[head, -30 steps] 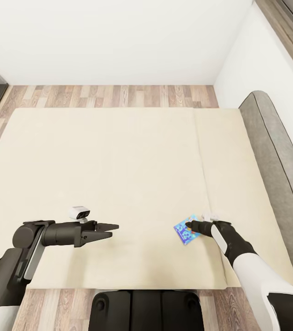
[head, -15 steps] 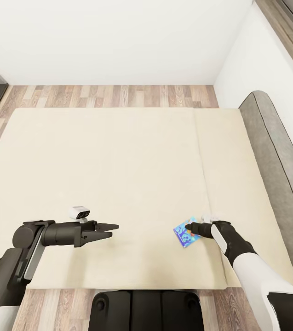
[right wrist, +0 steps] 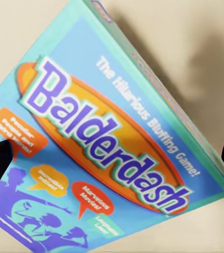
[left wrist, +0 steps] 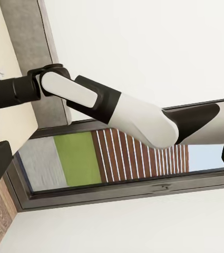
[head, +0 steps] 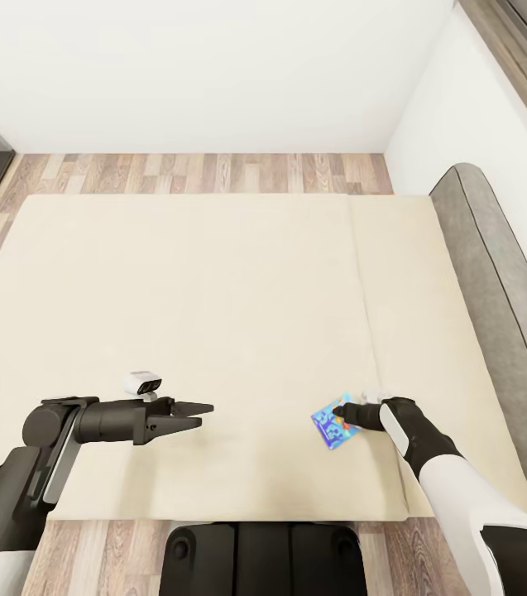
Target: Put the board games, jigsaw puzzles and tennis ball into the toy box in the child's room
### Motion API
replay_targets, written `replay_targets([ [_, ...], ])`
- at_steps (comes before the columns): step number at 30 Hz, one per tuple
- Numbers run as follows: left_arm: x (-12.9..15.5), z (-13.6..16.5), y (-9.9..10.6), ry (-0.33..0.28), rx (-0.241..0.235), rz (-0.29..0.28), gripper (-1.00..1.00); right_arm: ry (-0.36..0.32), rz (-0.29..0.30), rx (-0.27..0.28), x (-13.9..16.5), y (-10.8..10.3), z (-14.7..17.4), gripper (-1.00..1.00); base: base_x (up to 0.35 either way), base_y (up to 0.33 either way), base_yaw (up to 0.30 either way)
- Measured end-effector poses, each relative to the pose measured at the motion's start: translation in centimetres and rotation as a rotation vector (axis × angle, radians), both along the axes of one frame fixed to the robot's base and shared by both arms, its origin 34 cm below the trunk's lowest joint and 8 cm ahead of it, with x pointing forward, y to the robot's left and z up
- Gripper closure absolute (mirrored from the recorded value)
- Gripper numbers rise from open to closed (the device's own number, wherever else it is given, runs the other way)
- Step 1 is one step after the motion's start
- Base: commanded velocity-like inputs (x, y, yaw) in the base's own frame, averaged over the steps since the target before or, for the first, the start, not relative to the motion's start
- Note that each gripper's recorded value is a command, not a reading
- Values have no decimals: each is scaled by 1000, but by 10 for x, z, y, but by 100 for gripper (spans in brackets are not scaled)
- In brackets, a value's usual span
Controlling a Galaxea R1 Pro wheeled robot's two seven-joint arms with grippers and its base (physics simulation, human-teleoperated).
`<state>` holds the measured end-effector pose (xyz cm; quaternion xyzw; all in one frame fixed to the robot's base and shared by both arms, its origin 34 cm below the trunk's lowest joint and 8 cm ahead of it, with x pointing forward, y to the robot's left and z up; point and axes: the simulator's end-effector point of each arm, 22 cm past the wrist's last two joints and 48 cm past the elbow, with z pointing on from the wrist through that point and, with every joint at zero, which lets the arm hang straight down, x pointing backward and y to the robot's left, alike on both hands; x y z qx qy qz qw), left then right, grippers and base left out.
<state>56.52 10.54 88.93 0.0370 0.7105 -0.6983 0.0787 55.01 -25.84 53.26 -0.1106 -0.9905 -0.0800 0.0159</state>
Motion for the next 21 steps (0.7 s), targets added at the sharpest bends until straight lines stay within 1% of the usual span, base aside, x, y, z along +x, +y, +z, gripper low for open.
replay_targets([
  [13,0,0,0,0,0,0,-100,47,-1,12,-12,2,0,-100,0,0,0],
  [21,0,0,0,0,0,1,-100,61,-4,18,-16,4,-1,-100,0,0,0],
])
